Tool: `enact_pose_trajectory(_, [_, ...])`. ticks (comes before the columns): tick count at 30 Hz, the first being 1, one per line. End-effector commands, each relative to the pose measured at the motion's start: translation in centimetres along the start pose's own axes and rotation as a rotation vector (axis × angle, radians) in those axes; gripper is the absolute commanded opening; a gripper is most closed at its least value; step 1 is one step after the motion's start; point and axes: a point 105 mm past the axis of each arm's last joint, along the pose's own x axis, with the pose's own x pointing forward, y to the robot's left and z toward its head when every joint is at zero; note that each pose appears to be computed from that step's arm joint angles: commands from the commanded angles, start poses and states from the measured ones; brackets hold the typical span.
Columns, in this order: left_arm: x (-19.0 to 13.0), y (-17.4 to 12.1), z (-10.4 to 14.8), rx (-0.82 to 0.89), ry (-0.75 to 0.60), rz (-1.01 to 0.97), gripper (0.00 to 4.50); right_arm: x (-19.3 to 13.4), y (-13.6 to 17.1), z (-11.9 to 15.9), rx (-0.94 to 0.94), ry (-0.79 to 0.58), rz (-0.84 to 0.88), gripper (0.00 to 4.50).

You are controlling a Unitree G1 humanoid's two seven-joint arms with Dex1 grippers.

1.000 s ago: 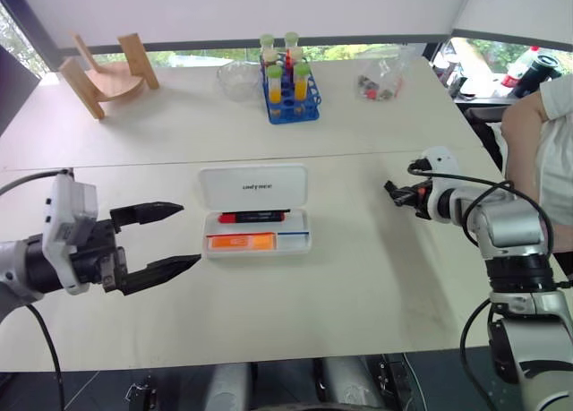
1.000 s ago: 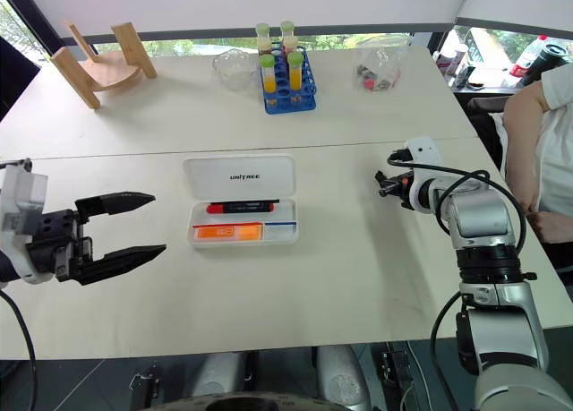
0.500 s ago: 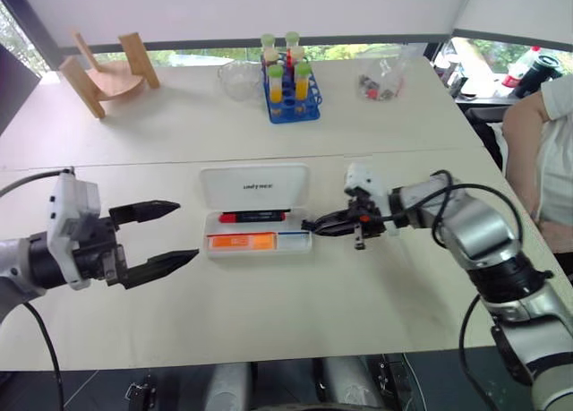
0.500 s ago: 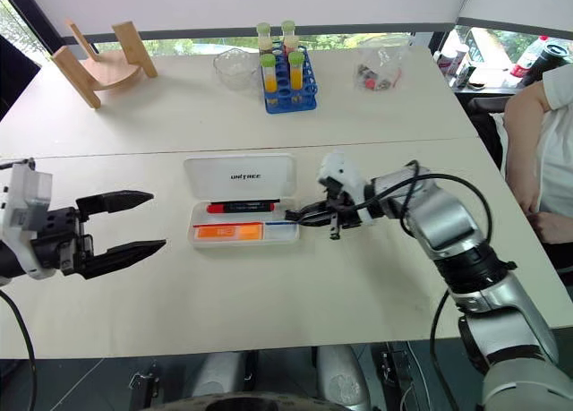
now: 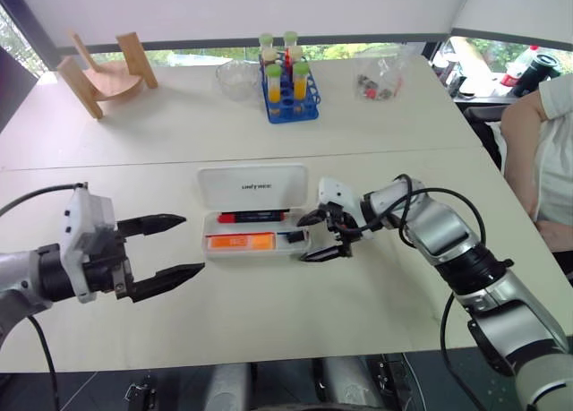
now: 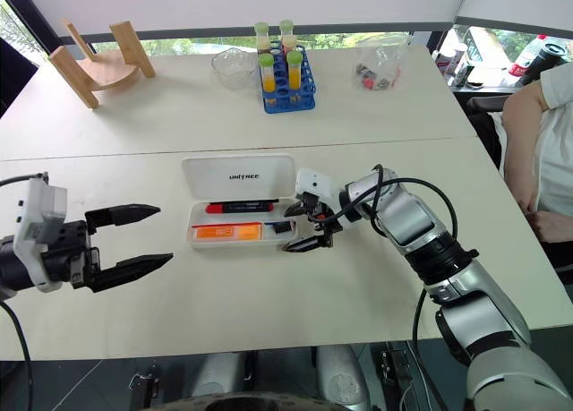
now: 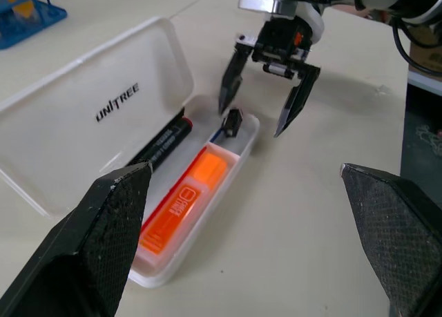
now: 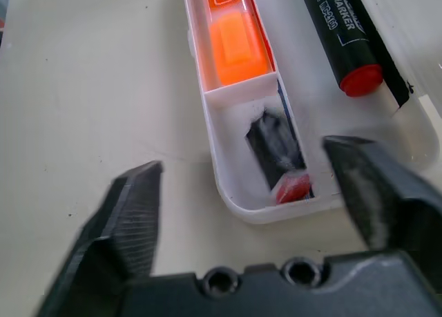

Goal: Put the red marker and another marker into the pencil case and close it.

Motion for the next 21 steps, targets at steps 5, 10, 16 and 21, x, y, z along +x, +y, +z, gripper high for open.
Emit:
enact_pose_trajectory(5, [-0.4, 0.4, 0.7, 0.032, 0.005, 0.028, 4.5, -1.2, 0.2, 2.6, -0.06, -0.056, 0.0, 4.43])
enact_pose_trajectory(10, [-1.4, 2.0, 0.3, 0.023, 0.009, 0.097, 4.25, -4.7, 0.0, 4.7, -0.03, -0.164, -0.06, 4.48])
enact_pose_trajectory(16, [-3.1, 6.2, -0.9, 0.028, 0.009, 0.202, 1.71, -10.2, 0.5, 5.6, -0.046, -0.236, -0.166, 4.5])
enact_pose_trajectory(21, [-1.9, 10.4, -2.0, 0.015, -0.044, 0.224, 0.05, -11.4, 1.6, 6.4, -0.059, -0.293, -0.17, 4.5])
